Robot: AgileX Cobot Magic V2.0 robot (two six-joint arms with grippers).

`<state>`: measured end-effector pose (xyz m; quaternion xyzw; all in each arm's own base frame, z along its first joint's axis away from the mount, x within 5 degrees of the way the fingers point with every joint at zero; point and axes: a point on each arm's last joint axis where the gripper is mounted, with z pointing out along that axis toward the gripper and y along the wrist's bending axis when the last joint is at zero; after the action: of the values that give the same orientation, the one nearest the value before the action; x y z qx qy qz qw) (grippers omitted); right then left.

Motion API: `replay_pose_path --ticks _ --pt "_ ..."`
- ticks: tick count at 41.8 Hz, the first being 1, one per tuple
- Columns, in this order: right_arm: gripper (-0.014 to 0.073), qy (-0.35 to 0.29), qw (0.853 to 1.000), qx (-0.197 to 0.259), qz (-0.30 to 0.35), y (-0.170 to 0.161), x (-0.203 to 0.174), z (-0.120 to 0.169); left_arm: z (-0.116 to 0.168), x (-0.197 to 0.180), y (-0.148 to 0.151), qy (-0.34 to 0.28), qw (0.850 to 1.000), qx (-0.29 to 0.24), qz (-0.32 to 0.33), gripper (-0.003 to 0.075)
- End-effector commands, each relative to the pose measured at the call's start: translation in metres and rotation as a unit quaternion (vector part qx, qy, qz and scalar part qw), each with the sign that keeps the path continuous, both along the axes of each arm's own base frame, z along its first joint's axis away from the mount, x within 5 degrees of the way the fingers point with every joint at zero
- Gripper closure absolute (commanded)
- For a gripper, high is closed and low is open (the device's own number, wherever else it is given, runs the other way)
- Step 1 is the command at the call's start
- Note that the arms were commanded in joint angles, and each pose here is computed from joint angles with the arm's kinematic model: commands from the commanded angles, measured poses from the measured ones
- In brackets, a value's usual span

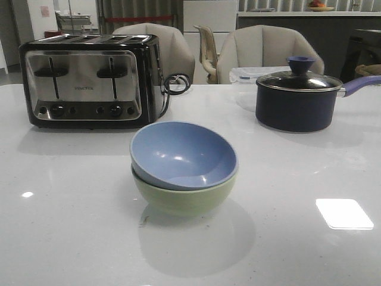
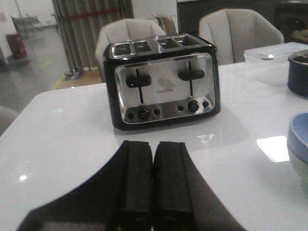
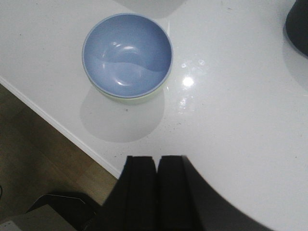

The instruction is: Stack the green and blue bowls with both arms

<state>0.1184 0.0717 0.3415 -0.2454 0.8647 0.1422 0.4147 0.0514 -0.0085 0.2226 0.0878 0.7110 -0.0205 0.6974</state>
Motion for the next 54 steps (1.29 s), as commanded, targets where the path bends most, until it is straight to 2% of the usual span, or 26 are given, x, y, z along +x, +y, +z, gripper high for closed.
replay_pose_path --ticks 1,9,13,45,49,54 --pt "0.056 -0.039 0.999 0.017 -0.002 0.001 0.003 0.013 0.008 -0.001 0.003 -0.096 0.995 -0.02 0.02 0.0622" --pt "0.056 -0.035 0.999 0.015 -0.002 0.001 0.003 0.012 -0.006 0.002 0.003 -0.094 0.995 -0.021 0.026 0.0622" --pt "0.056 -0.034 0.999 0.015 -0.002 0.001 0.003 0.012 -0.007 0.002 0.003 -0.089 0.995 -0.034 0.022 0.0622" --pt "0.056 -0.04 0.999 0.018 -0.002 -0.001 0.0 0.012 -0.007 0.002 0.003 -0.089 0.995 -0.034 0.022 0.0622" --pt "0.056 -0.052 0.998 0.027 -0.029 -0.012 -0.008 0.005 -0.007 0.002 0.003 -0.089 0.995 -0.034 0.022 0.0622" --pt "0.056 -0.114 0.987 0.046 -0.107 -0.034 -0.015 -0.008 -0.007 0.002 0.003 -0.089 0.995 -0.034 0.022 0.0622"
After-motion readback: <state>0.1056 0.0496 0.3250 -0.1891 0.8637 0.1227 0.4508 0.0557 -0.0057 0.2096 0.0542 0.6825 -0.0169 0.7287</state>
